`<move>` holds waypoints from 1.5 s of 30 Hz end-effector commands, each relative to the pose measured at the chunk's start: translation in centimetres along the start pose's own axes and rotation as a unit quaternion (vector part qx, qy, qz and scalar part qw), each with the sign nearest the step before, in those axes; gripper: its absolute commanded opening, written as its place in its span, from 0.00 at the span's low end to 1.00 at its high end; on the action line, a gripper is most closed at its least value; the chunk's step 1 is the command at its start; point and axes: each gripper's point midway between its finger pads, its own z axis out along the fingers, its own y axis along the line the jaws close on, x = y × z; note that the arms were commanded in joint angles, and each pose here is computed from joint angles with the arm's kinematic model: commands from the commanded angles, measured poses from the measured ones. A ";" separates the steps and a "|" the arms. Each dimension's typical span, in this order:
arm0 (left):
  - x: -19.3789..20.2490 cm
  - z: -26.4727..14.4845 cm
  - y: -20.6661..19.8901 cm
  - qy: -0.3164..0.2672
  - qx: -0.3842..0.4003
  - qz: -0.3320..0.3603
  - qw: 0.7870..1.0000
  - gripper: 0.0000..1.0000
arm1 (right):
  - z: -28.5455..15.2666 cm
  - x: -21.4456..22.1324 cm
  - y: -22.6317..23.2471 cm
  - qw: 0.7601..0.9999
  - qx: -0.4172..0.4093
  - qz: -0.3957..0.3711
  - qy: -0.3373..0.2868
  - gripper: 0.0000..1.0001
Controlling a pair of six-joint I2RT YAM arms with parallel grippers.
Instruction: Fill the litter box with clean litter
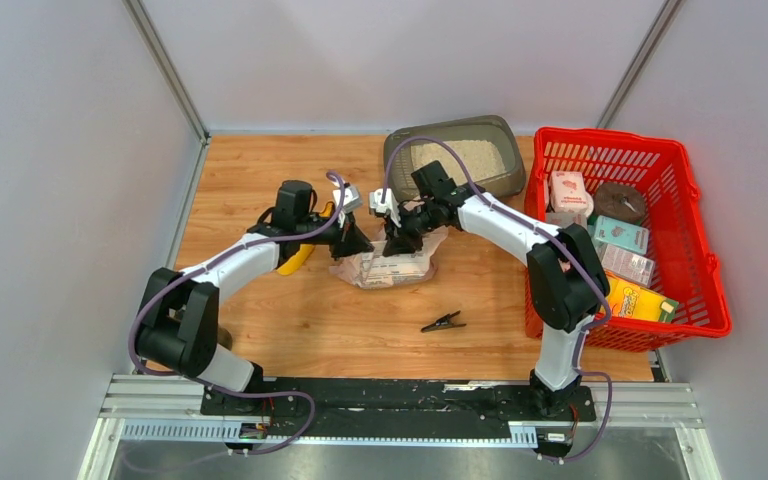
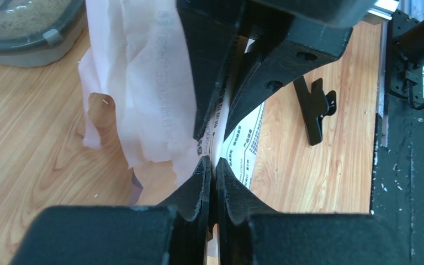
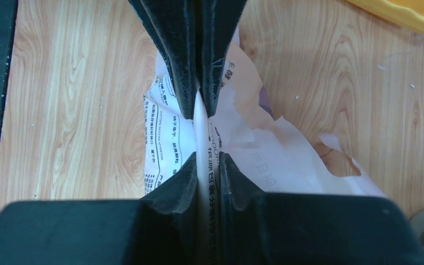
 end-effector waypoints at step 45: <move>3.4 16.4 -15.7 0.082 0.057 0.139 0.985 0.71 | 0.9 0.0 -1.7 0.998 0.007 0.051 -0.027 0.07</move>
